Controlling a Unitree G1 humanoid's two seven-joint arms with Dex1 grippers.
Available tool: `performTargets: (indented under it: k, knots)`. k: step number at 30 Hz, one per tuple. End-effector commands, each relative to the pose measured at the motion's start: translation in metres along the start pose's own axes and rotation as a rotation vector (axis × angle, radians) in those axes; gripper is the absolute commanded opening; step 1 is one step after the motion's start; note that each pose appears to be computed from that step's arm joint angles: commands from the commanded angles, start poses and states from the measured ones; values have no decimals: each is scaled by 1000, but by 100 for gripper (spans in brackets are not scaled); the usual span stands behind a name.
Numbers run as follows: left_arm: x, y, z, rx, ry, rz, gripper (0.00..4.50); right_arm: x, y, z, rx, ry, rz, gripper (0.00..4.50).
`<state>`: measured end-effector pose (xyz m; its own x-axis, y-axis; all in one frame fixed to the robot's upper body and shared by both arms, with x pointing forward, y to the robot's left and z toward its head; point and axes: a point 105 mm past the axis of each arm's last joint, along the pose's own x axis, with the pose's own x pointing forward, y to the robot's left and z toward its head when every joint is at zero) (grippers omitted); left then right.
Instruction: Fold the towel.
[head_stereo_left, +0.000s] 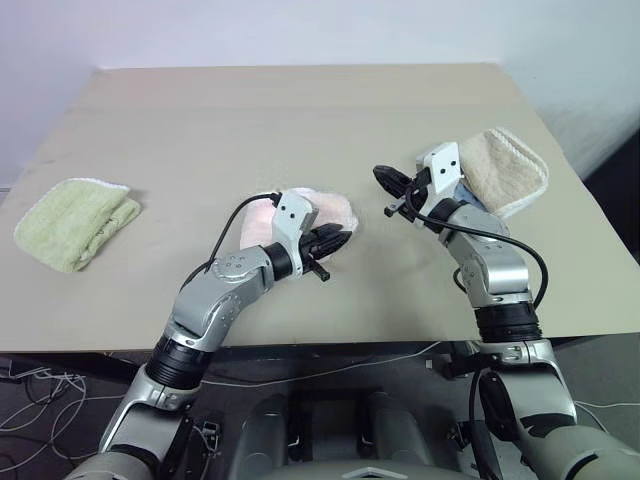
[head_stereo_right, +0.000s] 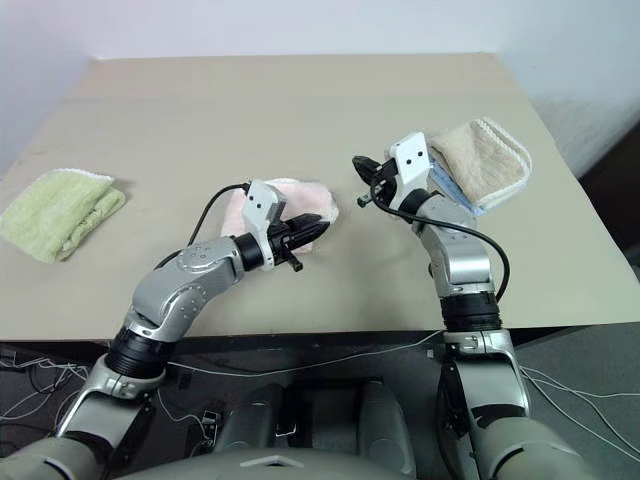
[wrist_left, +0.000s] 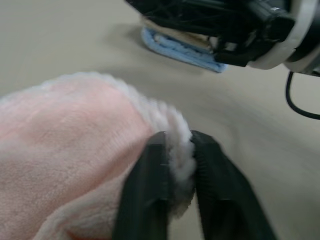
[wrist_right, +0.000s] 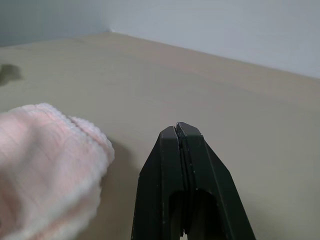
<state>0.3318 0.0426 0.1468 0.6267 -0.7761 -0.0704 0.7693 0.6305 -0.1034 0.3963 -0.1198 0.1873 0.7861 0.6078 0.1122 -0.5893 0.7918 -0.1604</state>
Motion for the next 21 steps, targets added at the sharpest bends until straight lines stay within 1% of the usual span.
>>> performTargets:
  k: [1, 5, 6, 7, 9, 10, 12, 14, 15, 16, 17, 18, 21]
  knots:
    - [-6, -1, 15, -20, -71, -8, 248, 2, 4, 18, -26, -56, 12, 0]
    - [-14, -4, 24, -65, -127, -19, 386, 4, 6, 19, -28, -56, 23, 0]
    - [-17, -4, 28, -87, -154, -22, 422, 4, 7, 19, -28, -57, 26, 0]
    - [-26, -1, 40, -140, -224, -22, 449, 4, 8, 19, -23, -57, 33, 0]
    - [-42, 7, 55, -189, -318, -2, 449, 5, 12, 19, -15, -54, 53, 0]
    - [-48, 11, 59, -195, -340, 9, 449, 5, 14, 19, -12, -53, 59, 0]
    - [-57, 21, 59, -179, -342, 53, 449, 5, 18, 19, 3, -53, 75, 0]
    - [-62, 28, 55, -170, -318, 84, 449, 6, 23, 19, 13, -53, 95, 0]
    - [-66, 33, 51, -138, -298, 109, 449, 8, 31, 19, 26, -54, 123, 0]
    - [-70, 39, 46, -110, -275, 136, 412, 11, 40, 18, 39, -54, 153, 0]
    - [-73, 43, 43, -90, -259, 154, 393, 13, 46, 18, 49, -54, 173, 0]
    - [-74, 47, 38, -67, -234, 173, 363, 16, 55, 16, 64, -51, 202, 0]
    - [-75, 53, 28, -48, -196, 189, 258, 21, 71, 12, 99, -41, 253, 0]
